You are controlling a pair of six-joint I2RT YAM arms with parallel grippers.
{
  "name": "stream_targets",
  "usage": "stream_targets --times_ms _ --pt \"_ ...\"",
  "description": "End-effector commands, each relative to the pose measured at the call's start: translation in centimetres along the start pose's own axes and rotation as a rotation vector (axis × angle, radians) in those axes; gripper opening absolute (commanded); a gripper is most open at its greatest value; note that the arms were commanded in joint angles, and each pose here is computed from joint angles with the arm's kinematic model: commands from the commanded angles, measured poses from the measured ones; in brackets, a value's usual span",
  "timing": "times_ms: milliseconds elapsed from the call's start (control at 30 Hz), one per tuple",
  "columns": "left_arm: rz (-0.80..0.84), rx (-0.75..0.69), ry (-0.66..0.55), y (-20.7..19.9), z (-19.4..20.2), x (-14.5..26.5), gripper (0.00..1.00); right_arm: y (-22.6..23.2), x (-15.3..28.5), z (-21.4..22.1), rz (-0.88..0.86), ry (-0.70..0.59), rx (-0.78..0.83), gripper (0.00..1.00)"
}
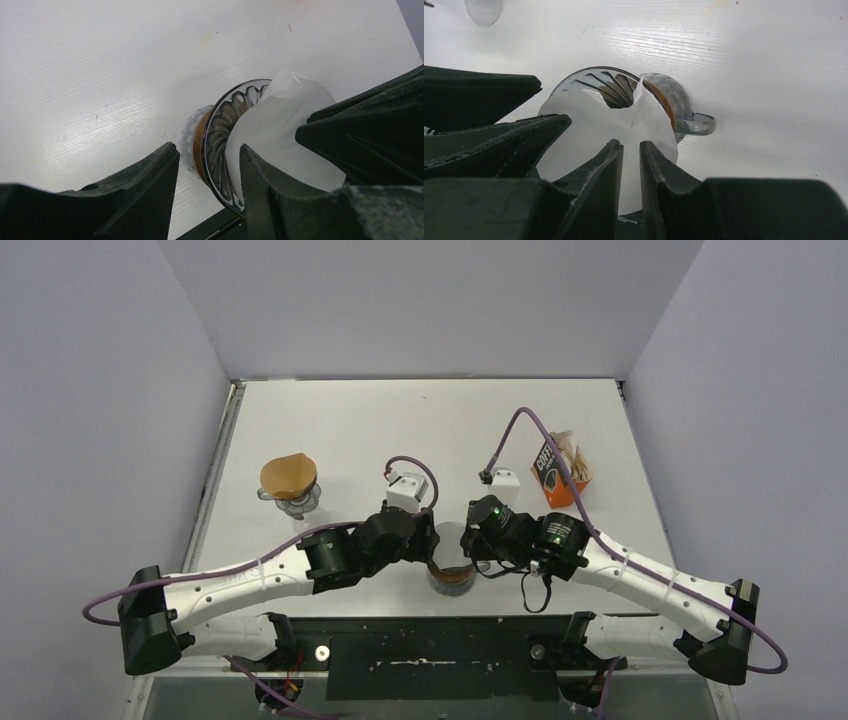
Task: Place the coffee filter in the dripper
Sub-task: Place the coffee filter in the coffee dripper.
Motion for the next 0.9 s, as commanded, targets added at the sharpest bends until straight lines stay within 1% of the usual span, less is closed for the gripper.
stream_targets --times_ms 0,133,433,633,733,867 --pt "0.034 0.003 -0.028 -0.8 -1.4 -0.2 0.46 0.3 -0.3 -0.6 -0.007 -0.027 -0.031 0.21" --pt "0.02 0.005 -0.017 -0.3 -1.1 -0.4 0.46 0.0 -0.5 -0.3 0.005 -0.02 -0.027 0.21" --pt "0.017 0.02 0.018 0.4 -0.1 -0.9 0.3 -0.6 -0.9 0.1 0.024 -0.012 -0.021 0.18" --pt "0.022 0.023 0.024 0.5 -0.1 -0.9 0.23 -0.7 -0.9 0.2 0.029 -0.01 -0.021 0.15" --pt "0.025 0.024 0.02 0.4 -0.3 -0.8 0.23 -0.6 -0.9 0.1 0.025 -0.011 -0.023 0.15" --pt "0.032 0.026 0.012 0.3 -0.7 -0.6 0.31 -0.1 -0.7 -0.2 0.017 -0.015 -0.024 0.16"
Point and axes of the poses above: each gripper's point midway between its finger pads, its own x axis back along the fingers, its own y axis along the line the jaws close on, z = x × y, the point moved 2 cm from there along x, back along the fingers, and after that the axes turned 10 degrees about -x, right-handed, at the moved point
